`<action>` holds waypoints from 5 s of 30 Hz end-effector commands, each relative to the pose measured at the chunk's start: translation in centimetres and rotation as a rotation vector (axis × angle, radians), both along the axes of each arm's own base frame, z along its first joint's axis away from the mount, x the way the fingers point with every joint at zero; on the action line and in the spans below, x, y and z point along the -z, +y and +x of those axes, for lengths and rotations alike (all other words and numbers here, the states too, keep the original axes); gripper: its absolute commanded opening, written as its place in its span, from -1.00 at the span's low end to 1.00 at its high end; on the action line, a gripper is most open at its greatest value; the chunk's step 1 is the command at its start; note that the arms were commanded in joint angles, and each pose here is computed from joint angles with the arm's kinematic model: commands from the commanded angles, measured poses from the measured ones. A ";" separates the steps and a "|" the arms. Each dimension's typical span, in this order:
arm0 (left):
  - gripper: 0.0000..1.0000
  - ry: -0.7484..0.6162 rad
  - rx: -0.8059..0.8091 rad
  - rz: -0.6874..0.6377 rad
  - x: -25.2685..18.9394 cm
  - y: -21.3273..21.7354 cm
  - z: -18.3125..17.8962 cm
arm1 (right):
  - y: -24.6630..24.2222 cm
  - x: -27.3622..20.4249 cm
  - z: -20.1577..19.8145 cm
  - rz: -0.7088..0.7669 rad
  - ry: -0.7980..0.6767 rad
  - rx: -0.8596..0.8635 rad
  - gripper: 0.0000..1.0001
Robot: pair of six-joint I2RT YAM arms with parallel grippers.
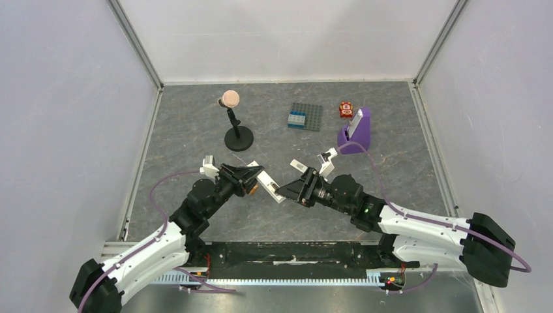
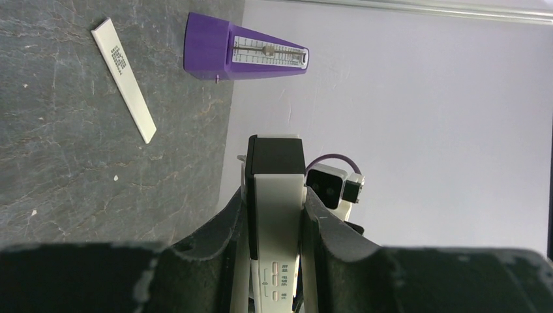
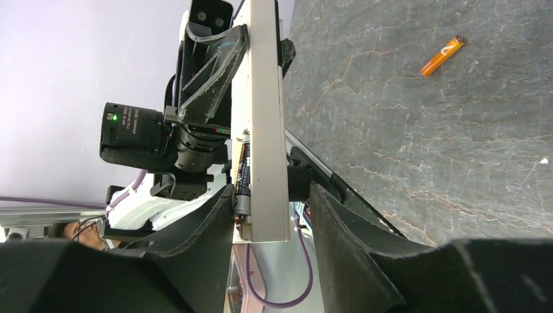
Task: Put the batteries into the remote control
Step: Load the battery into the remote control, then pick up the battery from the center of the board.
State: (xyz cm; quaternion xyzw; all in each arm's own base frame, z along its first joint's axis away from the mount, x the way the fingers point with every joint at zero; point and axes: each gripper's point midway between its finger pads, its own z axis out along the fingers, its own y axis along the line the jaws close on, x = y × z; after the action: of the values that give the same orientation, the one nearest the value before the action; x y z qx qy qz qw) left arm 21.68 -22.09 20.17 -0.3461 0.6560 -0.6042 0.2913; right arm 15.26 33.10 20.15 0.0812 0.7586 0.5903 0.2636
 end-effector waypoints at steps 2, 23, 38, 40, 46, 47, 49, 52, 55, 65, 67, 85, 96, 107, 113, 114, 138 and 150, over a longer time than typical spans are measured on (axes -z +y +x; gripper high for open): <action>-0.96 -0.185 0.054 -0.053 -5.6 -0.6 -0.8 | 0.3 0.0 -0.2 0.022 0.010 -0.031 -0.09; -0.96 -0.232 0.094 0.074 -3.7 -0.7 -1.6 | 0.7 -3.0 -1.9 0.097 -0.132 -0.178 0.37; -0.96 -0.204 0.083 0.038 -3.9 -0.4 -1.7 | -0.1 -2.4 -2.7 0.101 -0.149 -0.213 0.22; -0.96 -0.203 0.086 0.031 -4.0 -0.4 -1.7 | -0.1 -2.6 -2.8 0.112 -0.152 -0.216 0.15; -0.96 -0.199 0.092 0.020 -4.0 -0.5 -1.8 | -0.2 -3.0 -2.9 0.138 -0.164 -0.216 0.05; -0.96 -0.198 0.094 0.017 -3.9 -0.6 -1.8 | -0.2 -3.1 -2.9 0.145 -0.166 -0.217 0.04; -0.96 -0.199 0.094 0.006 -4.0 -0.6 -1.8 | -0.3 -3.4 -3.0 0.166 -0.166 -0.216 0.04; -0.96 -0.201 0.099 -0.009 -4.0 -0.7 -1.9 | -0.6 -3.8 -3.2 0.200 -0.169 -0.213 -0.02; -0.96 -0.203 0.103 -0.020 -4.1 -0.7 -1.9 | -0.5 -4.1 -3.2 0.210 -0.171 -0.214 -0.13; -0.96 -0.230 0.130 -0.020 -4.7 -1.2 -2.2 | 0.0 -4.3 -3.0 0.223 -0.157 -0.221 -0.34; -0.96 -0.235 0.135 -0.004 -4.6 -1.2 -2.2 | 0.2 -4.5 -3.0 0.231 -0.154 -0.228 -0.36; -0.96 -0.414 0.158 0.190 -5.2 -1.2 -2.6 | 0.8 -2.1 -2.1 0.132 -0.091 -0.208 0.13; -0.96 -0.490 -0.017 0.530 -4.7 3.3 -1.1 | -0.4 0.4 -0.8 -0.053 -0.140 -0.137 0.62; -0.96 -0.465 -0.336 0.839 -8.9 12.9 -1.5 | 1.9 6.9 5.6 -0.716 -0.205 0.016 0.20; -0.96 -0.463 -0.483 0.887 -11.4 17.3 -3.0 | 5.3 11.8 7.3 -0.911 -0.176 0.071 0.02; -0.96 -0.463 -0.492 0.891 -11.6 17.7 -3.2 | 5.7 12.1 7.6 -0.931 -0.179 0.084 0.01; -0.96 -0.457 -0.510 0.912 -11.7 19.9 -5.3 | 9.8 14.7 7.9 -1.041 -1.083 -0.867 0.27; -0.96 -0.422 -0.512 0.927 -11.3 20.1 -5.1 | 10.7 17.4 9.3 -0.991 -1.198 -1.134 0.26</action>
State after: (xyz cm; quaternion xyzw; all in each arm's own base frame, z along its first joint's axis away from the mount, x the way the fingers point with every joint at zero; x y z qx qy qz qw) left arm 16.33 -2.57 31.30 -0.1915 0.6763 -0.2351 0.6713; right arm 25.75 42.23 2.92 -0.6821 0.6463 0.1612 0.3018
